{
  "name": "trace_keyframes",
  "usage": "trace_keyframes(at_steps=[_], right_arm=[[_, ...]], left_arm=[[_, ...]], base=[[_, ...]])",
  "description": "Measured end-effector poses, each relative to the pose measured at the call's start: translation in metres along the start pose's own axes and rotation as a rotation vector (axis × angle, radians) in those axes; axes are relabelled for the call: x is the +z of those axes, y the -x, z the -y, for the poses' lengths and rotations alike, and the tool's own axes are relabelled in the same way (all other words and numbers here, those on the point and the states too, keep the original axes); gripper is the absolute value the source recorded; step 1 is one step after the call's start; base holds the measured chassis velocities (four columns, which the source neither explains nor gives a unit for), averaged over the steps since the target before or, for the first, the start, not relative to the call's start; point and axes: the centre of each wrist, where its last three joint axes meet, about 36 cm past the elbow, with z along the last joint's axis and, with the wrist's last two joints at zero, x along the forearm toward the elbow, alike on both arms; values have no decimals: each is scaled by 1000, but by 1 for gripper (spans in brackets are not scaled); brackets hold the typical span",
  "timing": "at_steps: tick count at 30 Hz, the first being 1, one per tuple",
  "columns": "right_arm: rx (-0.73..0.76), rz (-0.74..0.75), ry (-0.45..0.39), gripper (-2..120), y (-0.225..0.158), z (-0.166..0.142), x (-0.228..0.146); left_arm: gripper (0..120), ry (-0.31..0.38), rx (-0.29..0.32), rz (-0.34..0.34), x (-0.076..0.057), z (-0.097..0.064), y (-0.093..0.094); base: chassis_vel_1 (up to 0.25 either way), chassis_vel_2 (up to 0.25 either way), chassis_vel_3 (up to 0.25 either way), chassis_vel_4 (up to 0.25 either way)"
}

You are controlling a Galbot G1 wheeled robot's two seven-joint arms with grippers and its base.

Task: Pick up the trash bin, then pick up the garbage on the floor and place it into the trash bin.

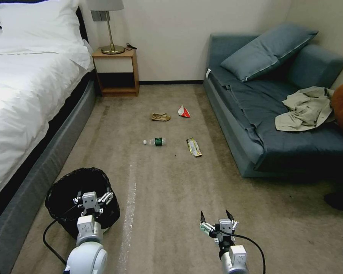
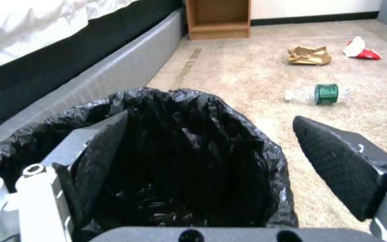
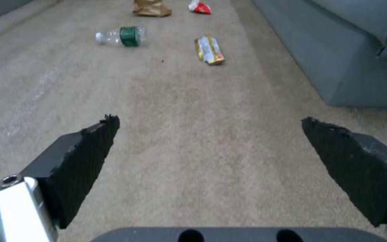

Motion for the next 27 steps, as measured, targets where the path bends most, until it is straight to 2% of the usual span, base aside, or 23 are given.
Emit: trace_keyframes(at_steps=[12,16,18,19,21,27], right_arm=[[15,16,35,100,7,3,-5],[17,19,45,100,7,4,-6],[20,25,57,100,9,4,-8],[20,25,57,100,9,4,-8],[20,28,63,100,11,4,-10],[18,30,69,100,14,4,-14]], left_arm=[[100,43,-27,-13,-16,-12,-9],[100,46,-52,-30,-23,-22,-11],[97,58,-79,-40,-28,-39,-7],[97,58,-79,-40,-28,-39,-7],[97,67,-104,-41,-35,-56,-2],[96,69,-137,-56,-46,-73,5]], base=[[0,0,0,0],[0,0,0,0],[0,0,0,0],[0,0,0,0],[0,0,0,0],[0,0,0,0]])
